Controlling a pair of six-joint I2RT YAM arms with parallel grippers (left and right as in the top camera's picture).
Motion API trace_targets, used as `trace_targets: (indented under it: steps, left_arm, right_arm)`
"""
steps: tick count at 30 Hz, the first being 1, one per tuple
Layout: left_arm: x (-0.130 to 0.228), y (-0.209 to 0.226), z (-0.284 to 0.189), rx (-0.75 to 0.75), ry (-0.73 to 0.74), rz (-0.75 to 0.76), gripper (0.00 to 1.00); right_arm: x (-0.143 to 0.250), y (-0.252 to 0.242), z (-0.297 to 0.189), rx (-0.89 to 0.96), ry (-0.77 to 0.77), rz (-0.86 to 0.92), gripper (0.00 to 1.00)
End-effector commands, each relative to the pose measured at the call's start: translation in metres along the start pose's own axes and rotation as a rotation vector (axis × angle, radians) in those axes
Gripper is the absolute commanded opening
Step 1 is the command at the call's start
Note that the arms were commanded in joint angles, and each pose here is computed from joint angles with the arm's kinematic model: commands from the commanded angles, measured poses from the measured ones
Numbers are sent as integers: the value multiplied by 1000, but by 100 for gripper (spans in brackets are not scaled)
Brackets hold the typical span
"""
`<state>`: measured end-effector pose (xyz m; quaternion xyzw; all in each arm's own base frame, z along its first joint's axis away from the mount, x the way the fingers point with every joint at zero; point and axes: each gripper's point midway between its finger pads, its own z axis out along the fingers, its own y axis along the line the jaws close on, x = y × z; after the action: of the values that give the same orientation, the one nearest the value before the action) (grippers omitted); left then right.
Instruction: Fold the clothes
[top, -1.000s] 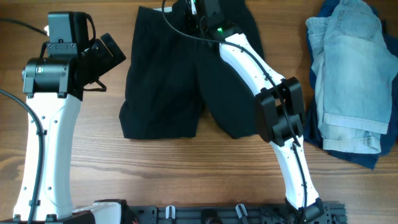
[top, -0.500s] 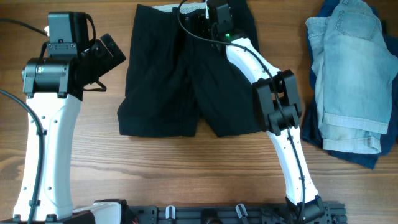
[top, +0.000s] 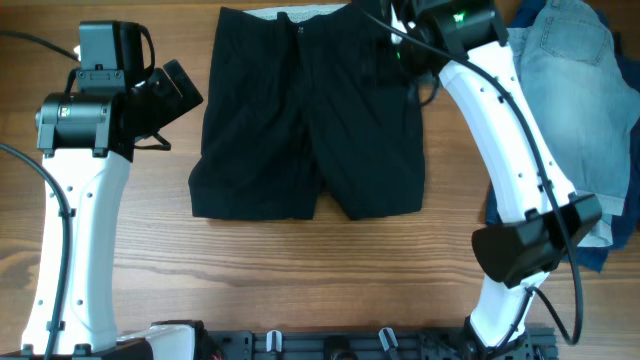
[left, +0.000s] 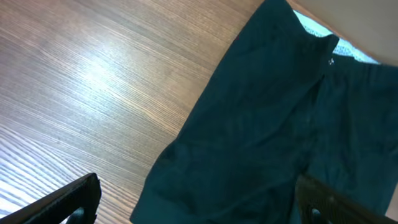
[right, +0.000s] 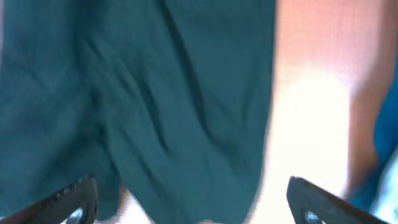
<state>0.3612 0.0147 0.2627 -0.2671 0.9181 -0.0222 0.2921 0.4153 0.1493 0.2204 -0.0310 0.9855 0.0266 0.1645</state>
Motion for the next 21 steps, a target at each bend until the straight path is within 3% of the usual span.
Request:
trace_targets:
  steps: [1,7,11,15,18,19,21]
  left_arm:
    - [-2,2,0,-11,2,35,100]
    - [1,3,0,-16,12,56,100]
    - [1,4,0,-16,12,82,100]
    - [1,4,0,-17,13,82,100]
    - [1,4,0,-18,15,82,100]
    - [2,4,0,-17,16,82,100]
    - [2,4,0,-15,18,82,100]
  right_arm:
    - [55,-23,53,77,260,106,96]
    - [115,-42,124,1,450,252,96]
    - [139,-50,169,-75,452,319,88]
    - [132,-59,182,-99,394,288,77]
    - [122,-59,186,-108,348,259,51]
    - [120,-61,187,-99,335,258,30]
    - [117,-69,189,-63,319,289,5]
